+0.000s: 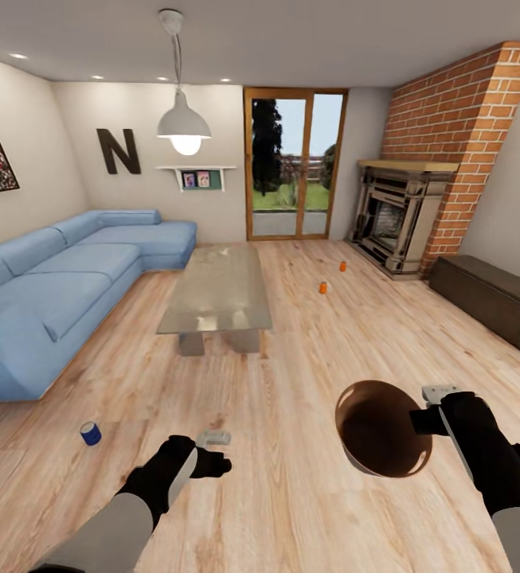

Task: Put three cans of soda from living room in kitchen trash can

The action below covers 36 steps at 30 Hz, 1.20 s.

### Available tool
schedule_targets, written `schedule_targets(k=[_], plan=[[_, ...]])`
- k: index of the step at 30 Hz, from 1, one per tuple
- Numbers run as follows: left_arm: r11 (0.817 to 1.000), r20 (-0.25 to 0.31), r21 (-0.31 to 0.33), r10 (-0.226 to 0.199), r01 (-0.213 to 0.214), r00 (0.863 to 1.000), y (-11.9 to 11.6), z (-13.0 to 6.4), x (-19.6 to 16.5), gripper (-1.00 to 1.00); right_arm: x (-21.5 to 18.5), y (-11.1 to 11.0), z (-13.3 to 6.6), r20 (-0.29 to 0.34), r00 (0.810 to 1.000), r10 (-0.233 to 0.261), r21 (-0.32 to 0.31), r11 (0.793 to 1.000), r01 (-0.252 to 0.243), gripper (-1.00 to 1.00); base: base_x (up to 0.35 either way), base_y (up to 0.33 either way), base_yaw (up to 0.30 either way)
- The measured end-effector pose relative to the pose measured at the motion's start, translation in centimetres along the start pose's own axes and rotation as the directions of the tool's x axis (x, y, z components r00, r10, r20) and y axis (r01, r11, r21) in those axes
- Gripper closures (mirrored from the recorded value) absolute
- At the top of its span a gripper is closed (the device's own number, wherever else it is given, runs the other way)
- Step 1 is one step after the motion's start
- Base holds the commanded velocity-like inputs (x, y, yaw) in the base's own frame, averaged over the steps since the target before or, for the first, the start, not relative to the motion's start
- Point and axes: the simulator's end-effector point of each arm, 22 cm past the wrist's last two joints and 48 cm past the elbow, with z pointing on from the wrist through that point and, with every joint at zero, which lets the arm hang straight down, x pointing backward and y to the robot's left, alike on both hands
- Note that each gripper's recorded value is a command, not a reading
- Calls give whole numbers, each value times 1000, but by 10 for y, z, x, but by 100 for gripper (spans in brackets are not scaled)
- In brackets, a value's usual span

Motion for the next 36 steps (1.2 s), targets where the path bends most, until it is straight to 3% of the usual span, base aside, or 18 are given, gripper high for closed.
schedule_targets(k=[16, 36], plan=[[999, -4, -36, 4, -5, 1000, 11, 2, -4, -100, 0, -1, 0, -1, 1000, 6, -3, 1000, -6, 100, 5, 336, -6], [998, 2, -58, -4, 4, 1000, 17, 2, -6, -100, 0, 0, 0, -1, 1000, 4, -7, 1000, -4, 100, 169, 288, -175]])
